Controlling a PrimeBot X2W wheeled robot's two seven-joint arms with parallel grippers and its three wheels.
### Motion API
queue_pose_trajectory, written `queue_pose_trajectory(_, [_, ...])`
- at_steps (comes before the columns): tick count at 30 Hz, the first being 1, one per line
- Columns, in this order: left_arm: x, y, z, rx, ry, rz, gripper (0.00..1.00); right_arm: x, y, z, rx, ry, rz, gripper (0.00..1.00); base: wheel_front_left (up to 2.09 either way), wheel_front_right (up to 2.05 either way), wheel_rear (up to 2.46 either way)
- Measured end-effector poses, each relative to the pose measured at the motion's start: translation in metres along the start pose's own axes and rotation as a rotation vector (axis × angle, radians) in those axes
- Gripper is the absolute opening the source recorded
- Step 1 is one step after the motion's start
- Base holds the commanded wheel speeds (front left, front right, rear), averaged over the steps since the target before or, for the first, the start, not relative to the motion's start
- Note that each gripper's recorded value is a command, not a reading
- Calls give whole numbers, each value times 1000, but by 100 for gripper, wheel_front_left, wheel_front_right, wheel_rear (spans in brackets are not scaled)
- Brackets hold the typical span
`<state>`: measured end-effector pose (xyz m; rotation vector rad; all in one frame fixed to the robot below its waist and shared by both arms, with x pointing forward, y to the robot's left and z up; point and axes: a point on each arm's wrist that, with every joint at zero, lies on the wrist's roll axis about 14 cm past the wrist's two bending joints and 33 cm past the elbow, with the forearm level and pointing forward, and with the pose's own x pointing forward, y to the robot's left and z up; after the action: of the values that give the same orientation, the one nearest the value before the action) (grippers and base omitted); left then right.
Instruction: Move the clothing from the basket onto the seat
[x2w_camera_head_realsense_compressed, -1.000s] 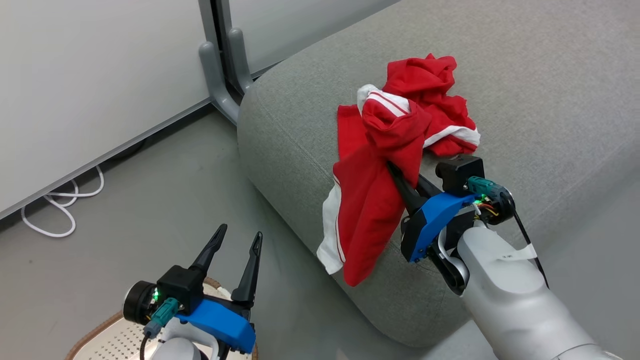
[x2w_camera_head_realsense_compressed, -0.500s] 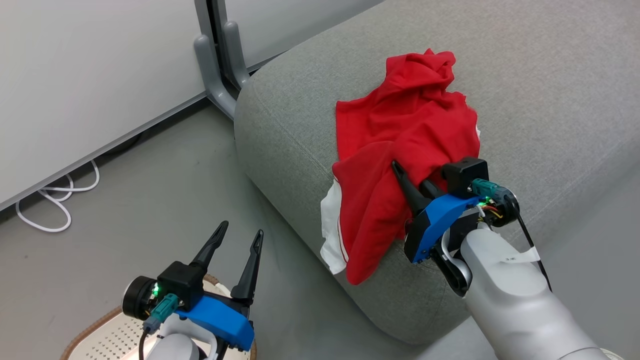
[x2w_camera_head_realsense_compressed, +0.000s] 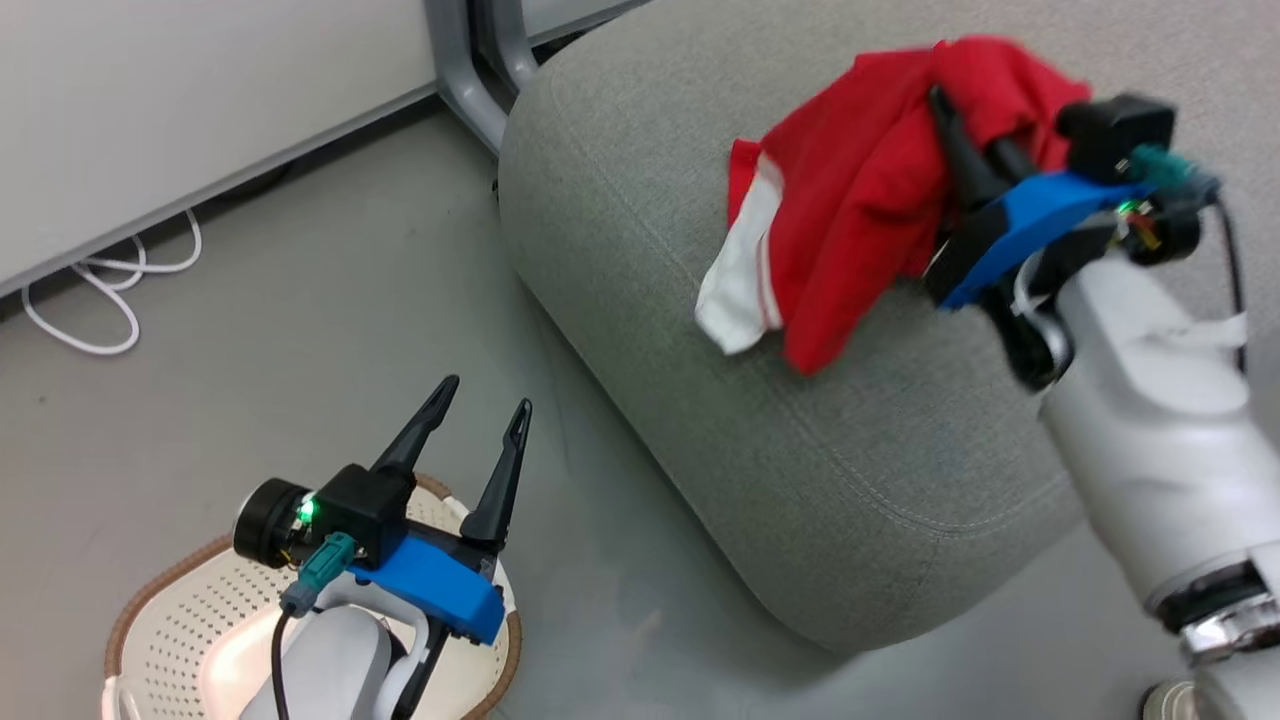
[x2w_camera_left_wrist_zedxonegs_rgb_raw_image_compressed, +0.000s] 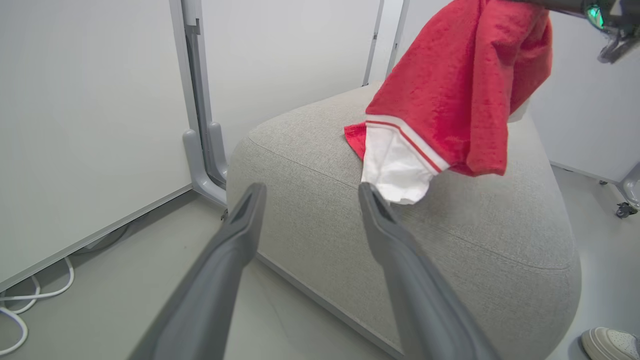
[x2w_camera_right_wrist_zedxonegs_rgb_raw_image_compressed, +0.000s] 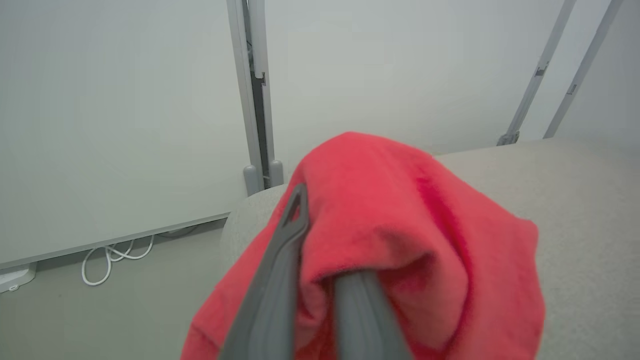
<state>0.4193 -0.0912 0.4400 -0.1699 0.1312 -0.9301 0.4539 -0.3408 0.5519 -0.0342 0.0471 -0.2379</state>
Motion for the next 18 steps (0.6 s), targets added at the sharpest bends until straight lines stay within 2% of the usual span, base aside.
queue_pose_trajectory(5, [4,19,-8,5,3,8,100,41,-42,52,-59,-100,-85,0,0,0,0])
queue_pose_trajectory(11, [6,46,-11,8,-14,44,100,79,-80,81,-109,-167,-170,0,0,0,0])
queue_pose_trajectory(15, [1,68,-21,17,-5,76,100,98,-98,63,-98,-149,-228,0,0,0,0])
queue_pose_trajectory(18, [-6,84,-33,13,13,104,100,109,-98,20,-73,-80,-246,0,0,0,0])
